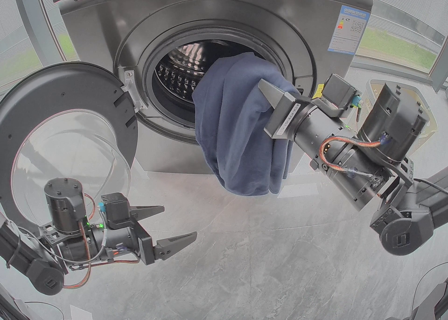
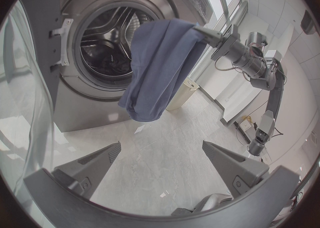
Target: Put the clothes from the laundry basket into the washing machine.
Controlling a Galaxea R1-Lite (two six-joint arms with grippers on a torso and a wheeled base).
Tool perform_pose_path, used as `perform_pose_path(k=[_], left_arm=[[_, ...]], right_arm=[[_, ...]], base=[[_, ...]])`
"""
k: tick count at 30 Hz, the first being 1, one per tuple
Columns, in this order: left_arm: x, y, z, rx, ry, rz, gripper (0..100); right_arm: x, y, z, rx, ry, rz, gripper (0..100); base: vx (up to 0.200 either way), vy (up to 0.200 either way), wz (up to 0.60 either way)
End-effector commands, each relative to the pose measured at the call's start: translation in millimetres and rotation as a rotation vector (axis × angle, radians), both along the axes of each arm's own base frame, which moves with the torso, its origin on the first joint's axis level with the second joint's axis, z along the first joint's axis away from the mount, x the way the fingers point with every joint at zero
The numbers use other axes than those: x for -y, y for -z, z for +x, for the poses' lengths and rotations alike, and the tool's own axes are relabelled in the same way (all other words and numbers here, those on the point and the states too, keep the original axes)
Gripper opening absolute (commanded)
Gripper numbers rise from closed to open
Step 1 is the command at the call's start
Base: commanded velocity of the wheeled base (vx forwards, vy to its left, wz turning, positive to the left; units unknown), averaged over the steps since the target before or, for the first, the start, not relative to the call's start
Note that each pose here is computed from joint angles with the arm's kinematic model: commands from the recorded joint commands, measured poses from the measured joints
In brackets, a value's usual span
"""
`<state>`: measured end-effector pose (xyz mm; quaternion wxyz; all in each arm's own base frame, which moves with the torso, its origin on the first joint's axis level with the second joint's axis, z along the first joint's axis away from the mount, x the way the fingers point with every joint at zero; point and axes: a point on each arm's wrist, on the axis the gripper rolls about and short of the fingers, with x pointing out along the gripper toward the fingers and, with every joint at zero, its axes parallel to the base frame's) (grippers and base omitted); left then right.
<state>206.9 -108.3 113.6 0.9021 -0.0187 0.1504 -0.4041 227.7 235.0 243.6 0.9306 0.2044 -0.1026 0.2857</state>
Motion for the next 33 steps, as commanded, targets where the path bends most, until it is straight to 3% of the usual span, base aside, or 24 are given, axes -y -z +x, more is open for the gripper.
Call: perform_pose_path(k=[1,14,25,33], left_arm=[[18,26,21,-0.069,0.025,0.031,100],[41,34,68,-0.038,-0.012,-0.003,100],[54,54,99,0.002,-0.060,-0.015,100],[58,70,116,-0.001,-0.108,0.001,100]], right_arm=[[1,-5,-7,0.017,-0.017,0.022,0],[-4,-1,-14,0.003,-0.049,0.020,0],[-6,4,-22,-0.015,-0.080,0.015,0],[-6,4,-26,-0.018,-0.091,0.011,0]], base=[[0.000,0.000,0.00],[0.000,0.000,0.00],[0.000,0.000,0.00],[0.000,0.000,0.00]])
